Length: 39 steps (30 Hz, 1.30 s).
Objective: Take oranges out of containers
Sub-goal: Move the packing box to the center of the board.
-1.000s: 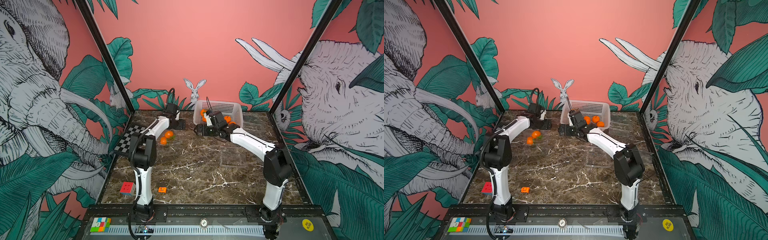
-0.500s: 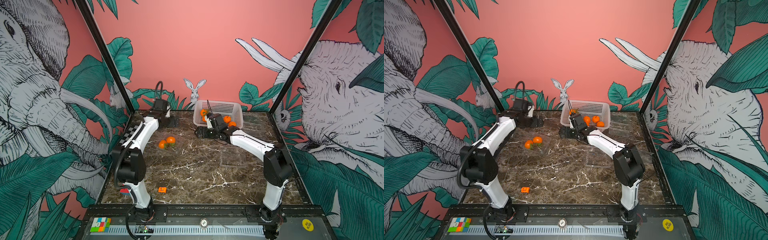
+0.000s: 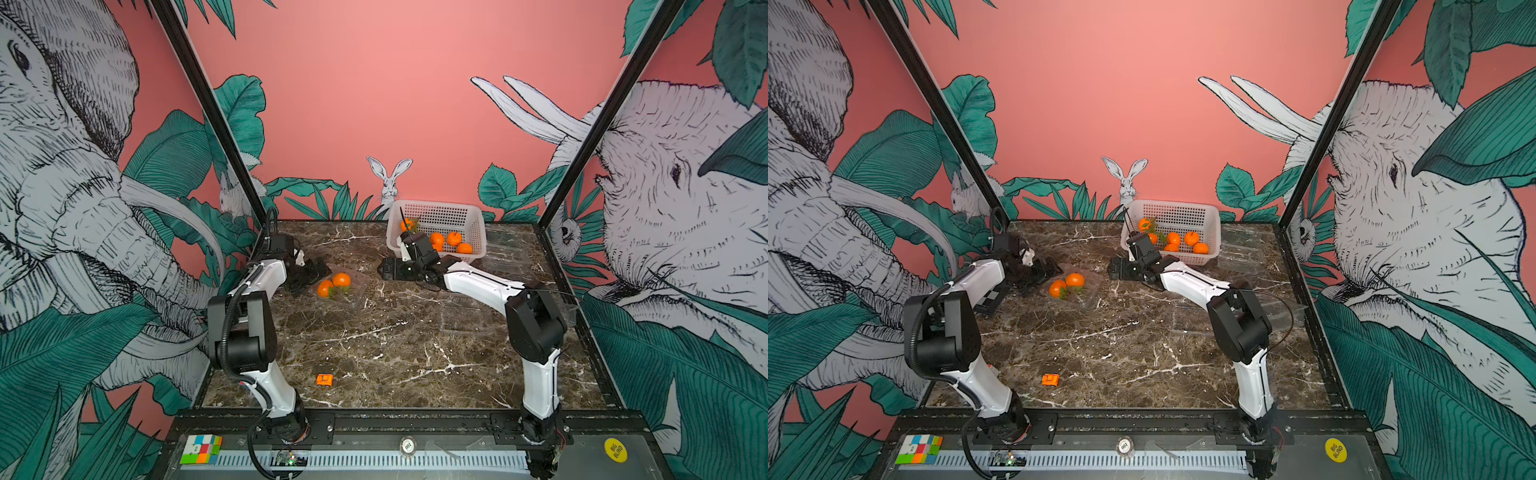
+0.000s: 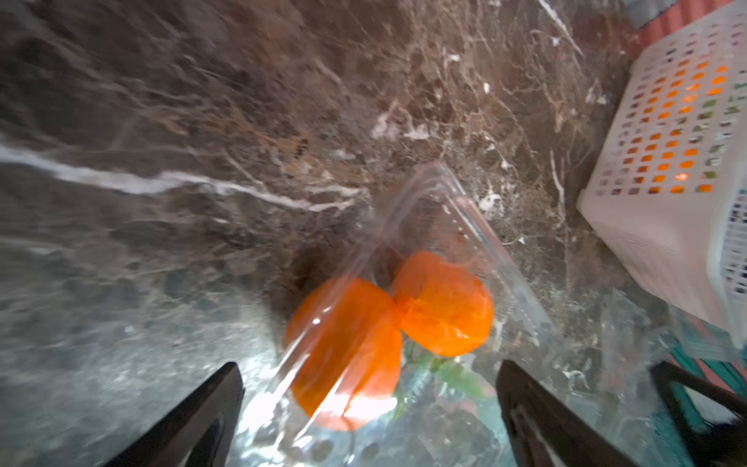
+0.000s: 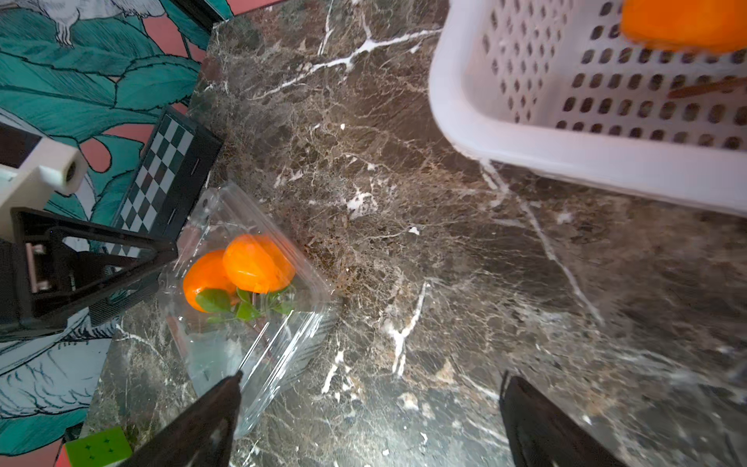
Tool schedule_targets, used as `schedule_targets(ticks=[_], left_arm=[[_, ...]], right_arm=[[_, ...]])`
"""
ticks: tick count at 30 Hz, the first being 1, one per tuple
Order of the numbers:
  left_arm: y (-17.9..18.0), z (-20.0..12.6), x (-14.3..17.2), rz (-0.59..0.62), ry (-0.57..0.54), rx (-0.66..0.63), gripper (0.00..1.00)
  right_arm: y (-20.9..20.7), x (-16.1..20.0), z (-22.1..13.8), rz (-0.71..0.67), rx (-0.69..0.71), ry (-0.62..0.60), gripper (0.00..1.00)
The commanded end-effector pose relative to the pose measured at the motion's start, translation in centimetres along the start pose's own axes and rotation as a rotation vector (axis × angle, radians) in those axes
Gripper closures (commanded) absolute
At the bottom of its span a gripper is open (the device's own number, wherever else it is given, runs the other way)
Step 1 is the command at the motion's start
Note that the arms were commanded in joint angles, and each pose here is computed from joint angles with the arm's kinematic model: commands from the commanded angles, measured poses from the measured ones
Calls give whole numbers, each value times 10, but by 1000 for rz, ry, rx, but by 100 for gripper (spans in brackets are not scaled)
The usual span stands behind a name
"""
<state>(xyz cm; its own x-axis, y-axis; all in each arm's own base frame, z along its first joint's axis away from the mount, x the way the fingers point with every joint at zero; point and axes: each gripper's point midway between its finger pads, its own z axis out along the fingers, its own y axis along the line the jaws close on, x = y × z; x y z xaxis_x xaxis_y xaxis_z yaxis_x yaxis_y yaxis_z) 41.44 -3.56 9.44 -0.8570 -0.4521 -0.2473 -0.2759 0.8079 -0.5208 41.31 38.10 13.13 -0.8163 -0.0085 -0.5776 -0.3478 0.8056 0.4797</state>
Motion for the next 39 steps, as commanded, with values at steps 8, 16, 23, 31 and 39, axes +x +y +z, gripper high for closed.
schedule_targets(ticks=[8, 16, 23, 31, 39], left_arm=[[-37, 10, -6, 11, -7, 156, 1], [-75, 26, 32, 78, 71, 184, 1], [-97, 25, 58, 74, 97, 232, 1], [-126, 29, 98, 120, 147, 265, 1], [-141, 42, 117, 133, 176, 278, 1]], right_arm=[[32, 15, 30, 75, -89, 23, 1], [28, 26, 27, 144, -109, 34, 1], [-1, 25, 7, 166, -47, 19, 1], [-20, 25, -16, 154, -35, -8, 1], [-28, 44, -26, 145, -14, 21, 1]])
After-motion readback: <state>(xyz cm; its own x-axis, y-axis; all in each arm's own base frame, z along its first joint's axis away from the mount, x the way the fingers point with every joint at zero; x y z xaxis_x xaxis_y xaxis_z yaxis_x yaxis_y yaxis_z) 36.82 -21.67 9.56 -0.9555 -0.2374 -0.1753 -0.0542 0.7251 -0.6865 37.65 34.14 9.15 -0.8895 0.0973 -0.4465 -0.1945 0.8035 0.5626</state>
